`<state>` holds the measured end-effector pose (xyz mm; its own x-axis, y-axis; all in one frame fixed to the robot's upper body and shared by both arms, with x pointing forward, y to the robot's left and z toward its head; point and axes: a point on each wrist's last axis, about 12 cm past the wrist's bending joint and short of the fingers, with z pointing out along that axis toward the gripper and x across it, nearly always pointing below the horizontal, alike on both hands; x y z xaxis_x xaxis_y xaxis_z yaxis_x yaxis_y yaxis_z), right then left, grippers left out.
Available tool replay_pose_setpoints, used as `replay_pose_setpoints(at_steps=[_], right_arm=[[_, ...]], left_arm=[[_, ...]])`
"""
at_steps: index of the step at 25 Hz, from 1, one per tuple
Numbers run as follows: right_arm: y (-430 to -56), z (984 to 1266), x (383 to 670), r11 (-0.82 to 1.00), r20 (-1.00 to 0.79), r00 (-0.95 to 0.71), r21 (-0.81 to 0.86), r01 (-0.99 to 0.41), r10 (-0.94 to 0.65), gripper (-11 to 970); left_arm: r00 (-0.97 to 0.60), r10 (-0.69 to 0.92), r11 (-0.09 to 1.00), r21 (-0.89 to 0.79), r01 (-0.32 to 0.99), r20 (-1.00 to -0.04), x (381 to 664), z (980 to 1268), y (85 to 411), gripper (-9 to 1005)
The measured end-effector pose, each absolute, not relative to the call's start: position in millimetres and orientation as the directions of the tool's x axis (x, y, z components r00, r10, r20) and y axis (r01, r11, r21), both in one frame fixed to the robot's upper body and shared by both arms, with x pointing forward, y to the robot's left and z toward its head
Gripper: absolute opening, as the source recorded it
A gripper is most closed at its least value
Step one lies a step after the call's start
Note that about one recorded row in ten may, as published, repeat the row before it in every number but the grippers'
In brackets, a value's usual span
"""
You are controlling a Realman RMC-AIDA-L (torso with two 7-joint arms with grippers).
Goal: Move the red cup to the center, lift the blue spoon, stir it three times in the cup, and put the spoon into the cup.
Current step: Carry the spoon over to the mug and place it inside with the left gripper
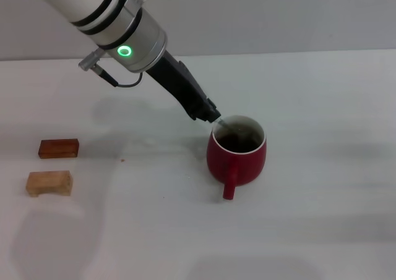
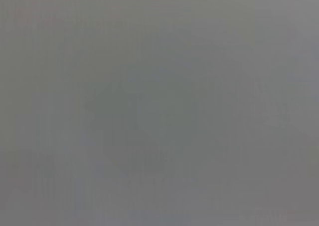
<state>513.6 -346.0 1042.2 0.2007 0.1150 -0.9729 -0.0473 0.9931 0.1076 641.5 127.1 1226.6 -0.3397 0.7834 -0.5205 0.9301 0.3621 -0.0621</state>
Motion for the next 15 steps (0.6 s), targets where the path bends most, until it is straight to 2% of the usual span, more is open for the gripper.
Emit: replay_pose_setpoints(at_steps=[6, 15], right_arm=[[-345, 1039, 511, 0.992, -0.974, 0.191, 0.116, -0.045, 0.122, 468], [-342, 1039, 511, 0.991, -0.973, 0.19, 0.122, -0.052, 0.13, 467]], left_arm=[[-0.331, 0.787, 0.359, -0.051, 0.932, -0.52, 643, 1228, 127, 128], [-0.38, 0.781, 0.389, -0.09, 0.917, -0.496, 638, 1216, 147, 128]])
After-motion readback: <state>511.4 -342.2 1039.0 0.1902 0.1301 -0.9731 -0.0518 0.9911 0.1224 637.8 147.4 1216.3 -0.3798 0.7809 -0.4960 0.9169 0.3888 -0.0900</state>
